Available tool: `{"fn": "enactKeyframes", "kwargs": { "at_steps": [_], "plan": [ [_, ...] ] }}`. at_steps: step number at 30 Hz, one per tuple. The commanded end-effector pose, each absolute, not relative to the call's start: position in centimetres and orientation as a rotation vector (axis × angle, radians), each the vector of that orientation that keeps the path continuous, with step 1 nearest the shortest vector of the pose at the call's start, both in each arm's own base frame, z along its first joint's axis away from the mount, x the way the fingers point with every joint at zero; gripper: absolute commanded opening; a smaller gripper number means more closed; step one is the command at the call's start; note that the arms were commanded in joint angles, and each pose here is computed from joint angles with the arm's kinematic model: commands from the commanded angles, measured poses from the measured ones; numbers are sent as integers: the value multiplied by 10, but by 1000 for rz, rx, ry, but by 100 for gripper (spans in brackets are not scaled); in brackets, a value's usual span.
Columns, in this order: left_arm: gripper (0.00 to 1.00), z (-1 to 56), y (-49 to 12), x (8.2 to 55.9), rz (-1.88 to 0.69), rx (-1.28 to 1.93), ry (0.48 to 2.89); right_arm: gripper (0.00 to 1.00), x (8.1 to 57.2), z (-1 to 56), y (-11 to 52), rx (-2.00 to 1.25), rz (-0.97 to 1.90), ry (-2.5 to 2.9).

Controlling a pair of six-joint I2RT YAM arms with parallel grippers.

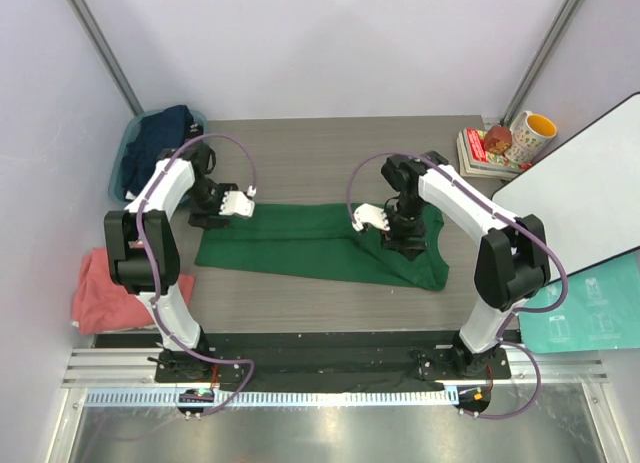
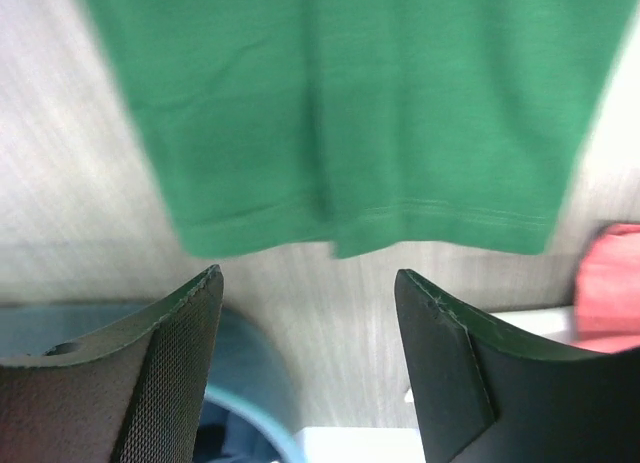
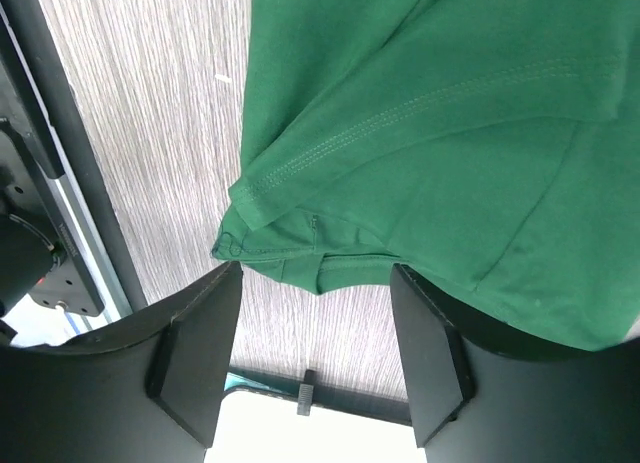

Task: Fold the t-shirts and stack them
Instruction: Fold the other side of the tshirt into a rectangle, then rotate the tshirt 90 degrees

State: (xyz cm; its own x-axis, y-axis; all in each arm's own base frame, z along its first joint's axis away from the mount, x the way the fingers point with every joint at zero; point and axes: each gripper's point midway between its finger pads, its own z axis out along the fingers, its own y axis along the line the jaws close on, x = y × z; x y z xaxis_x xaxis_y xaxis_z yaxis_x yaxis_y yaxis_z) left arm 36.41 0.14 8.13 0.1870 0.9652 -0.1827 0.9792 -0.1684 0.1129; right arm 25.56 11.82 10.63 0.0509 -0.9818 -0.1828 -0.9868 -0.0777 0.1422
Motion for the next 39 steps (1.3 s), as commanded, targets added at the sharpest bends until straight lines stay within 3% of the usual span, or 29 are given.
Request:
{"fn": "enactKeyframes", "kwargs": {
  "at_steps": [1, 3, 4, 7, 13, 15, 16, 19, 30, 39],
  "plan": [
    [70, 94, 7, 400, 39, 2123, 1917, 66, 243, 136, 118, -2213, 381, 2146],
    [70, 94, 8, 412, 106, 2055, 1927, 60, 258, 135, 116, -2144, 292, 2186],
    [70, 95, 8, 424, 155, 2019, 1903, 47, 277, 131, 117, -2081, 226, 2178],
    [70, 91, 3, 428, 143, 1979, 1904, 20, 304, 122, 115, -1969, 147, 2224],
    [66, 89, -1, 434, 119, 1949, 1918, 1, 354, 103, 102, -1737, 87, 2302],
    [56, 91, -4, 437, 110, 1932, 1914, 1, 365, 93, 94, -1704, 81, 2338],
    [37, 91, -5, 439, 103, 1923, 1916, 1, 372, 90, 93, -1686, 67, 2340],
    [5, 90, -8, 440, 87, 1916, 1919, 1, 389, 78, 86, -1640, 56, 2366],
    [1, 93, -9, 437, 116, 1915, 1944, 1, 434, 30, 69, -1550, -44, 2414],
    [1, 94, -13, 447, 180, 1897, 1933, 1, 523, 9, 34, -1271, -447, 2372]
  ]
}}
